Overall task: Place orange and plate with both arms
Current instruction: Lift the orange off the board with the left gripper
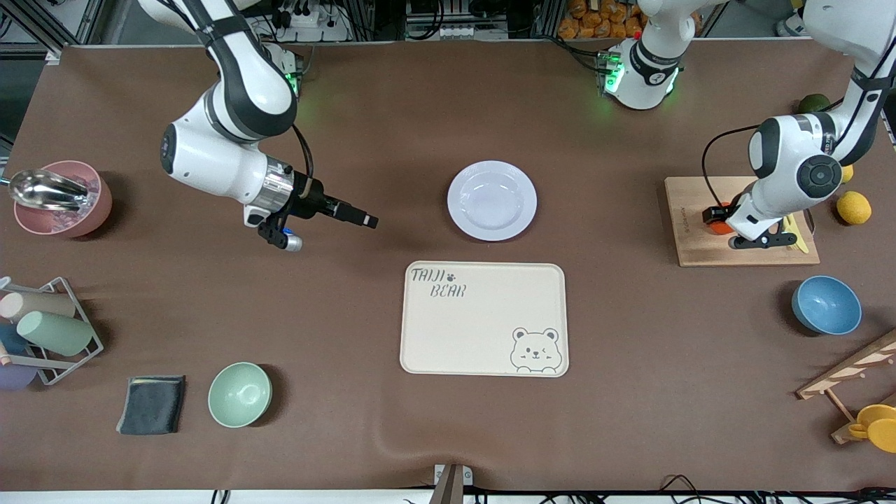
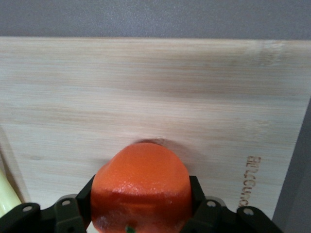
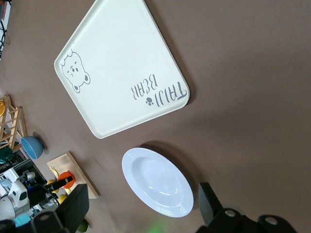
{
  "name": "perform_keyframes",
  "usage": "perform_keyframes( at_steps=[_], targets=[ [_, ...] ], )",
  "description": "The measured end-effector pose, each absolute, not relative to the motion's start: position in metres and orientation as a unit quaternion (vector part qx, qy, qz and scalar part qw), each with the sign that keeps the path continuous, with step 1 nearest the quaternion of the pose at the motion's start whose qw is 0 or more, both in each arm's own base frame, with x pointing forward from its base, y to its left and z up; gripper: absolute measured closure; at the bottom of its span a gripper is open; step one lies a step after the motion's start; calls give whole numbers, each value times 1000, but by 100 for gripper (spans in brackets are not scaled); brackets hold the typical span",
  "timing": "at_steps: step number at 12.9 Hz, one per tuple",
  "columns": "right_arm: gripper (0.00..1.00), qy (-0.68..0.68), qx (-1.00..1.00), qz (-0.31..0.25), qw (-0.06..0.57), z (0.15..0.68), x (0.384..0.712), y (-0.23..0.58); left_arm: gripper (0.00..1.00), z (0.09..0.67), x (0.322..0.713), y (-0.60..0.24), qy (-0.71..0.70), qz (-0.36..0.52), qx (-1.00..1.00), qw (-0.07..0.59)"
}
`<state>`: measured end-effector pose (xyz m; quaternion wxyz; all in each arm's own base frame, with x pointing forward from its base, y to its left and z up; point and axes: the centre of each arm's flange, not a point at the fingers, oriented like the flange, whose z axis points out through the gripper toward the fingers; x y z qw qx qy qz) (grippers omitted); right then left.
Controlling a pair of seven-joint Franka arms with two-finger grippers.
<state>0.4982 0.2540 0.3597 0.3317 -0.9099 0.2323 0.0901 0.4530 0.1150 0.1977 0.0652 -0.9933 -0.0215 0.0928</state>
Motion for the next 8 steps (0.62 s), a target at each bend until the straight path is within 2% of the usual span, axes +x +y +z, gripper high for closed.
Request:
perform_keyframes(
  at_steps=[8],
  targets=[
    [0,230,-911,87,332,356,496,255,26,267,479,79,1,49,-996,79]
  ],
)
